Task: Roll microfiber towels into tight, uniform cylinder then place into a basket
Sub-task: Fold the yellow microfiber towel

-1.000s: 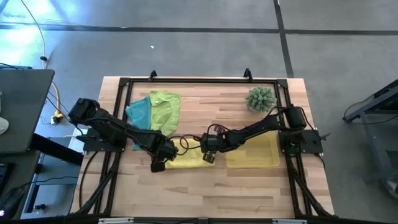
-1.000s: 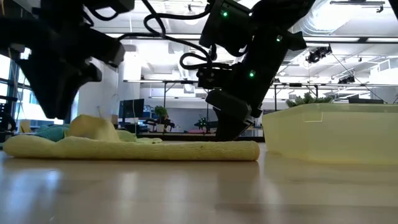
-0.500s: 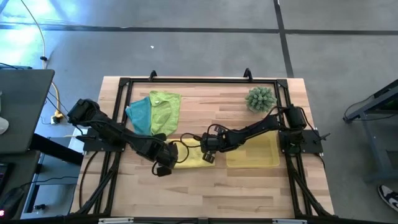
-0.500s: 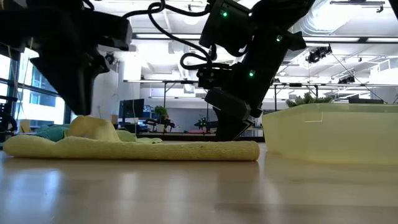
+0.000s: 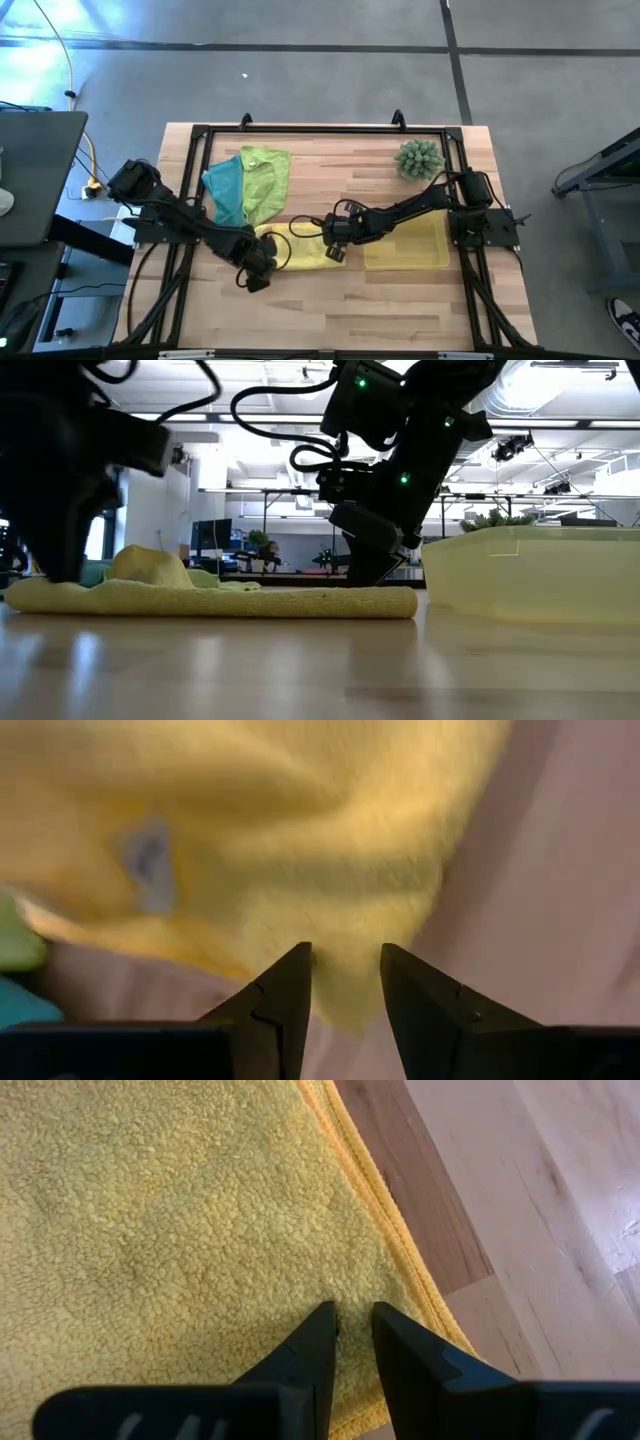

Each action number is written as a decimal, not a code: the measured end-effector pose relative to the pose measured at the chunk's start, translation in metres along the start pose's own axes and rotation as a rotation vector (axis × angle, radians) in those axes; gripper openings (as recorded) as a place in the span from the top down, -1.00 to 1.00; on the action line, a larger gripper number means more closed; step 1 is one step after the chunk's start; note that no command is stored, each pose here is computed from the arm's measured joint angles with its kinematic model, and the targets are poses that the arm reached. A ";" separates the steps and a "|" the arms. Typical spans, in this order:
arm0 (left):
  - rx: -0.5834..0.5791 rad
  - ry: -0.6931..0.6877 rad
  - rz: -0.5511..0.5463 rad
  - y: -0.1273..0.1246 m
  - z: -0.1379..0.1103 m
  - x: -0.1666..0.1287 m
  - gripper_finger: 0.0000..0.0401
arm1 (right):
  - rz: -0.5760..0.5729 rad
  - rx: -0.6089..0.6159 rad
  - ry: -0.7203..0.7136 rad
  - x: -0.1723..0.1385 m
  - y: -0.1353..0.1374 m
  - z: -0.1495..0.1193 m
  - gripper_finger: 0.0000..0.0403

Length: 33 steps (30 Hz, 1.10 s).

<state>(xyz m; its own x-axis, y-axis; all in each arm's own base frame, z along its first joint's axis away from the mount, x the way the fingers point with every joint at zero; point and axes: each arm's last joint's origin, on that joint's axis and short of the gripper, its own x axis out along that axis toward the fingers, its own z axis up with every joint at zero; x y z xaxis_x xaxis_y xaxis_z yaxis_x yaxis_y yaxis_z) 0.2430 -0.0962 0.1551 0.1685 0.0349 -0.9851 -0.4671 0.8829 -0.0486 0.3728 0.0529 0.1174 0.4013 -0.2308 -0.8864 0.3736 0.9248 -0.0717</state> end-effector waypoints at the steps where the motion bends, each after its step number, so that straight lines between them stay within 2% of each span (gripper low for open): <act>1: -0.005 0.010 -0.005 -0.002 -0.004 0.000 0.45 | -0.001 0.000 -0.001 0.000 0.000 0.000 0.67; 7: -0.024 0.089 -0.073 -0.017 -0.022 -0.002 0.45 | -0.015 0.000 -0.008 0.000 0.000 0.000 0.67; 10: 0.009 0.082 -0.108 -0.027 -0.024 -0.010 0.45 | -0.015 0.000 -0.009 0.000 0.000 0.000 0.67; 13: 0.043 -0.032 -0.082 -0.032 -0.015 -0.018 0.45 | -0.016 0.000 -0.009 0.000 0.000 0.000 0.67; 16: 0.058 -0.195 0.023 -0.029 -0.005 -0.021 0.45 | -0.016 0.001 -0.011 0.000 0.000 0.000 0.67; 19: 0.031 -0.277 0.111 -0.019 0.002 -0.016 0.45 | -0.017 0.001 -0.014 0.000 0.000 0.000 0.67; 22: -0.052 -0.249 0.156 -0.008 0.004 0.001 0.45 | -0.017 0.002 -0.015 0.000 0.000 0.001 0.67; 26: -0.085 -0.135 0.175 -0.001 -0.004 0.020 0.45 | -0.018 0.009 -0.016 0.000 0.000 0.000 0.67; 33: -0.094 -0.066 0.112 -0.012 -0.016 0.022 0.45 | -0.020 0.010 -0.015 0.000 0.000 0.000 0.67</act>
<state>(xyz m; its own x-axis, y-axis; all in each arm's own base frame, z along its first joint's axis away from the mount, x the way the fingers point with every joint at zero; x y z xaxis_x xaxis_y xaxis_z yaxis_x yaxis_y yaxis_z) 0.2386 -0.1132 0.1317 0.1657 0.1638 -0.9725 -0.5651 0.8239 0.0425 0.3730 0.0527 0.1174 0.4059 -0.2539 -0.8779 0.3904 0.9167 -0.0846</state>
